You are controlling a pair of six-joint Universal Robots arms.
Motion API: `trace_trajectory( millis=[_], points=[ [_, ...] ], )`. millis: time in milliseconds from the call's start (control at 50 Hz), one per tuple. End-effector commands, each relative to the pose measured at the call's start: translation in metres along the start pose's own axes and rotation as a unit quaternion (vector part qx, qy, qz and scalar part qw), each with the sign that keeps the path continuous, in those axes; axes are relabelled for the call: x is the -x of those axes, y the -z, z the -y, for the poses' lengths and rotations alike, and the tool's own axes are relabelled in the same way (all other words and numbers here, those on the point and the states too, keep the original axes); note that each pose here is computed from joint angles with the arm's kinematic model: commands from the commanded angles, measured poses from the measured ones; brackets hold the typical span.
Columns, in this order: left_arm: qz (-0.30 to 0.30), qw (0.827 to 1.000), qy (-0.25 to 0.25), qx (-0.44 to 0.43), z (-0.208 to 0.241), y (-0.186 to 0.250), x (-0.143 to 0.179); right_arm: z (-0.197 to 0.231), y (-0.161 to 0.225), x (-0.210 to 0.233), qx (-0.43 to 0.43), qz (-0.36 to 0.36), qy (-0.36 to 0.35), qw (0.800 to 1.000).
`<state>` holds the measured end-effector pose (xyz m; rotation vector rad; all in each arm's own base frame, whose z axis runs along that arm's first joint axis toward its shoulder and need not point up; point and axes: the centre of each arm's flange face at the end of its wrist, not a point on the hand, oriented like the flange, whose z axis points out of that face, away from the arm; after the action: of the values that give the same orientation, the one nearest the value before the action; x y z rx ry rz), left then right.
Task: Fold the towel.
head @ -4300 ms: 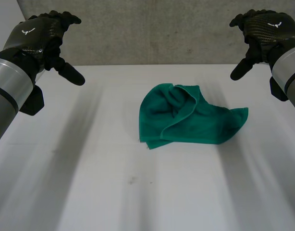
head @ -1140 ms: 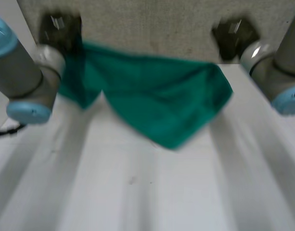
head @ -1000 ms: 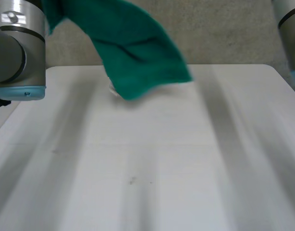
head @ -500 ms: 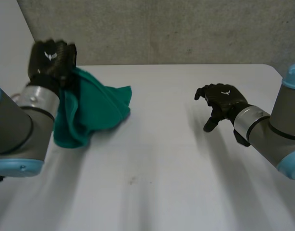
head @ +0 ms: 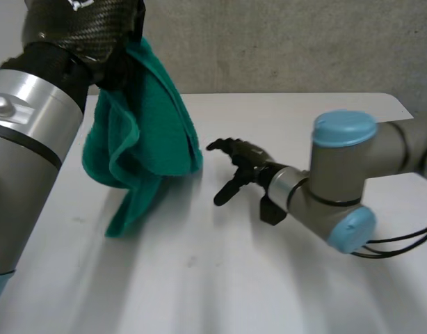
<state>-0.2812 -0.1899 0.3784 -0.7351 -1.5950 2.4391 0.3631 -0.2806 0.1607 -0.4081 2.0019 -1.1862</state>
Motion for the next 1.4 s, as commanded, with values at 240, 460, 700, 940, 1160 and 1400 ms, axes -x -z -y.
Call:
trace_trajectory(
  millis=[240, 460, 700, 940, 1160, 1400],
  points=[
    [0.014, 0.999, 0.006, -0.046, 0.034, 0.007, 0.009, -0.038, -0.041, 0.013, -0.006, -0.005, -0.021, 1.000],
    [0.095, 0.994, -0.033, 0.033, -0.022, -0.009, 0.056, 0.106, 0.017, -0.041, -0.154, -0.187, 0.250, 0.938],
    [0.007, 0.975, -0.027, 0.221, -0.129, 0.015, 0.031, 0.120, 0.122, 0.011, 0.000, -0.136, 0.463, 0.876],
    [-0.053, 0.942, -0.043, 0.327, -0.205, 0.004, 0.004, 0.056, 0.118, -0.020, 0.216, -0.109, 0.523, 0.818],
    [0.026, 0.981, -0.166, 0.103, -0.147, -0.114, 0.036, 0.201, 0.061, -0.014, -0.162, -0.267, 0.531, 0.788],
    [0.126, 0.976, -0.137, -0.111, -0.072, -0.131, 0.063, 0.256, 0.106, 0.025, -0.365, -0.269, 0.497, 0.739]
  ],
)
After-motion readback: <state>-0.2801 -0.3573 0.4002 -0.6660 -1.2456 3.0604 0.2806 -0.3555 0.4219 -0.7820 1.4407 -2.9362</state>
